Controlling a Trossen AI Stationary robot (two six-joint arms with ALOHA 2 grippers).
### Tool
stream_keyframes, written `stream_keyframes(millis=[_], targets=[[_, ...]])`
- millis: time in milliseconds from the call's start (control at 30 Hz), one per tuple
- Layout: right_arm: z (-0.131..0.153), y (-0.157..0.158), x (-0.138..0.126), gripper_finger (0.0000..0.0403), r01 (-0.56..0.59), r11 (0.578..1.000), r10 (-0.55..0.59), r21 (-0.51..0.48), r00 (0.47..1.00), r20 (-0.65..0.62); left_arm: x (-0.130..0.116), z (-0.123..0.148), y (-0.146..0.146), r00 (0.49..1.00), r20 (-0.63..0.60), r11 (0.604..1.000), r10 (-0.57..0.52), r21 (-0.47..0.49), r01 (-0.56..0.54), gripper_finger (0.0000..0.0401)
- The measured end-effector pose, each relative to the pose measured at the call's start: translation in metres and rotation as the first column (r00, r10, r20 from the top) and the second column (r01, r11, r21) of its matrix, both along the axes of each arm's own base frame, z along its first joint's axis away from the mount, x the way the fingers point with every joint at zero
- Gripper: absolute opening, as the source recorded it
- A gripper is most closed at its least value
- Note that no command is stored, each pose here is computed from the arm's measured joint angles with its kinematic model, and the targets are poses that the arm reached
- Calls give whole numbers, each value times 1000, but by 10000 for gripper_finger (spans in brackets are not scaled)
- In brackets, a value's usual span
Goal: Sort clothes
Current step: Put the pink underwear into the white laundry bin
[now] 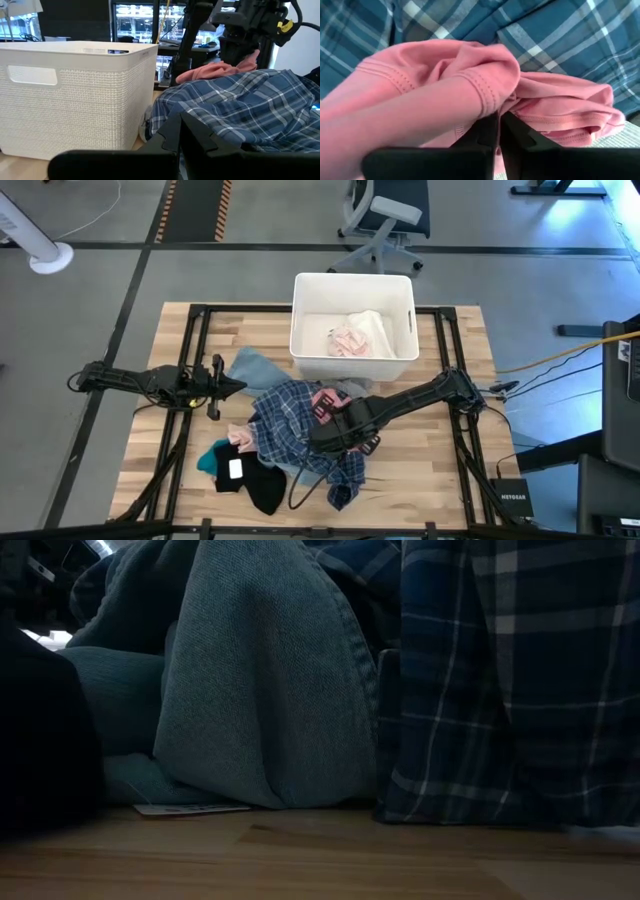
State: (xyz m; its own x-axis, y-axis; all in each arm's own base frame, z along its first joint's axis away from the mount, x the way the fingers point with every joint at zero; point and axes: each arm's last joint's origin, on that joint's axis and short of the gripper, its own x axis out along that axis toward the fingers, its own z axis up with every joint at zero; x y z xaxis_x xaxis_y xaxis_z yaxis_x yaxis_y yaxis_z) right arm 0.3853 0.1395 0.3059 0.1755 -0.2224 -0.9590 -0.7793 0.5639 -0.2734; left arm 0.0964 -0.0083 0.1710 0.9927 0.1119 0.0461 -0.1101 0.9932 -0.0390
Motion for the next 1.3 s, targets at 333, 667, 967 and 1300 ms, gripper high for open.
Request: stream_keyframes(millis=[333, 667, 967, 1300], targets=[[44, -2, -1, 10, -20, 1000, 20, 1, 986, 168, 0, 0, 0, 1000, 0, 1000, 0, 0, 0, 1], [78, -23, -18, 28, 65, 992, -30, -105, 951, 307, 0, 0, 0, 1000, 0, 1000, 0, 0, 0, 1], [111, -60, -33, 22, 234, 948, -112, -215, 880, 461, 0, 0, 0, 1000, 0, 1000, 0, 0, 0, 1], [133, -110, -45, 27, 406, 876, -218, -261, 815, 538, 0, 0, 0, 1000, 0, 1000, 0, 0, 0, 1]])
